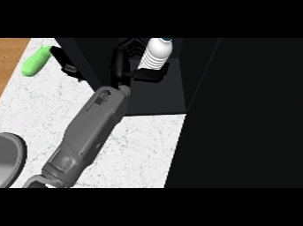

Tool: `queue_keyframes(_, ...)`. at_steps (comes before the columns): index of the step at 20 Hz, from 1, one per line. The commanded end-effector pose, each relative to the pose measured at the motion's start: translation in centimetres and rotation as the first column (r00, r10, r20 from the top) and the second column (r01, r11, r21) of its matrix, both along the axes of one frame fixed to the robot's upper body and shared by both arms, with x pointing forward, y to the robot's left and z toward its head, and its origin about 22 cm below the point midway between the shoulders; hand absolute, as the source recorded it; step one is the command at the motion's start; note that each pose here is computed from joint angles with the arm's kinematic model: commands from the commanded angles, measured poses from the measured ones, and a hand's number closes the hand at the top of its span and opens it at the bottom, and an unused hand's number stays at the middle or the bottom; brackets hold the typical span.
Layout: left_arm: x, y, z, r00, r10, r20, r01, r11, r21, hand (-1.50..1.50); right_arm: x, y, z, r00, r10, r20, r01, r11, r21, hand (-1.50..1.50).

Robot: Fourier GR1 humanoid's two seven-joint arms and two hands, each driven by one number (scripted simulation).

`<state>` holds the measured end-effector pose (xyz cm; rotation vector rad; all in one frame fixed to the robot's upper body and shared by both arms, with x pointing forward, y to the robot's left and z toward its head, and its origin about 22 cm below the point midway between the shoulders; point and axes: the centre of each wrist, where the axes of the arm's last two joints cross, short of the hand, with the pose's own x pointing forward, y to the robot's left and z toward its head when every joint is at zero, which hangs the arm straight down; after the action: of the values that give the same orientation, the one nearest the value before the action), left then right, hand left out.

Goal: Pick up the bottled water, place it into the cabinet and close the cabinet

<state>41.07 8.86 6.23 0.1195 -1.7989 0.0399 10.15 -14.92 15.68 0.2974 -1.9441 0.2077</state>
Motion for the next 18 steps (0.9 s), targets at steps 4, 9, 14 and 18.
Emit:
queue_keyframes(4,2.1,0.2,0.6,0.997,0.078,-0.021,-0.074,0.988,0.138,1.50,-1.5,-0.7,0.6,1.000,-0.003,0.020,0.003,1.000,0.012,-1.50)
queue_keyframes(9,1.7,0.4,-2.0,0.987,0.144,-0.069,-0.129,0.974,0.187,1.50,-2.5,-0.5,1.1,0.999,0.020,0.026,-0.021,0.999,0.030,-1.50)
queue_keyframes(14,1.7,0.7,-2.7,0.981,0.177,-0.074,-0.159,0.966,0.204,1.50,-1.4,-0.5,0.8,0.999,0.030,0.031,-0.031,0.999,0.019,-1.50)
queue_keyframes(18,2.2,1.9,-2.7,0.977,0.198,-0.081,-0.176,0.960,0.219,1.50,-2.1,-1.2,1.0,0.999,0.021,0.032,-0.021,1.000,0.002,-1.50)
